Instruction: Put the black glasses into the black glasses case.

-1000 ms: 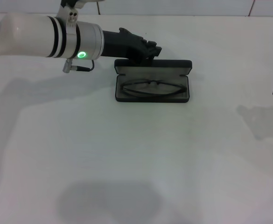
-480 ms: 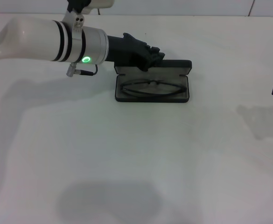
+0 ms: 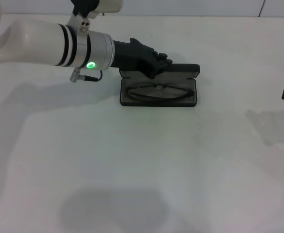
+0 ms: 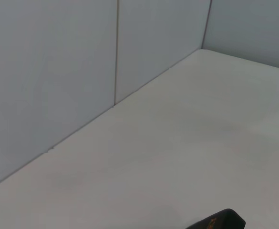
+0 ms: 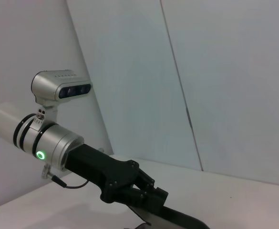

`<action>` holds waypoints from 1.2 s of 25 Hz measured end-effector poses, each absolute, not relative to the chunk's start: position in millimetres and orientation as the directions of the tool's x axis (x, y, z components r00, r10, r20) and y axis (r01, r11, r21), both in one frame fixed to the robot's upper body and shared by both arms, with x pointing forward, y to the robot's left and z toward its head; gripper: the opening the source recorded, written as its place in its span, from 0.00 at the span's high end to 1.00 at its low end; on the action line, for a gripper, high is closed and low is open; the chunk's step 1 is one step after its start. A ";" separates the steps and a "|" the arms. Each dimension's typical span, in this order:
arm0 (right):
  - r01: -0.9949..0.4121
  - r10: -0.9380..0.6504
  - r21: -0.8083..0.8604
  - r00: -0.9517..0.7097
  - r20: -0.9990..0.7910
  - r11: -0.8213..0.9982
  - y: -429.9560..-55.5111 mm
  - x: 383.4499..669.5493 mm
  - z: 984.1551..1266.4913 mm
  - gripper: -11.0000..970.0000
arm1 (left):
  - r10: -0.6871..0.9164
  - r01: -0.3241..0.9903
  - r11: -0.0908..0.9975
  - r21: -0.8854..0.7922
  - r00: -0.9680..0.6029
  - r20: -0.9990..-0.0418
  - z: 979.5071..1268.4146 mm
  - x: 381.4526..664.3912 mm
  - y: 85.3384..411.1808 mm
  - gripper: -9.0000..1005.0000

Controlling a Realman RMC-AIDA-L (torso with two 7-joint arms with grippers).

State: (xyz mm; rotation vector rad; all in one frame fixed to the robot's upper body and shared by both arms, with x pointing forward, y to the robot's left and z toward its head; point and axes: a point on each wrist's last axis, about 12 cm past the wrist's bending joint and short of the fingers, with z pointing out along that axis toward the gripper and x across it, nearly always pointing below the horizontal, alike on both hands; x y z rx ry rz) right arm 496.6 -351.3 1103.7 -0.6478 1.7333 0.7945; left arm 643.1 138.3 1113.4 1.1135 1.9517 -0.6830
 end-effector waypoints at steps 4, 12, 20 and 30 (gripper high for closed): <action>-0.754 -0.040 0.193 -0.279 -0.960 0.628 -350.7 497.6 1104.3 0.82 | 0.462 0.883 0.460 -0.090 -0.325 -0.826 1110.5 638.7 138.1 0.81; -0.761 -0.041 0.186 -0.269 -0.962 0.622 -348.3 501.9 1106.8 0.82 | 0.468 0.912 0.388 -0.132 -0.319 -0.825 1105.7 625.3 137.1 0.80; -0.772 -0.048 0.176 -0.258 -0.965 0.611 -344.7 506.4 1109.3 0.81 | 0.492 0.912 0.380 -0.156 -0.342 -0.801 1090.5 613.5 138.2 0.79; -0.775 -0.048 0.177 -0.258 -0.965 0.607 -347.5 503.3 1108.5 0.81 | 0.403 0.939 0.310 -0.147 -0.270 -0.874 1115.1 606.3 138.9 0.77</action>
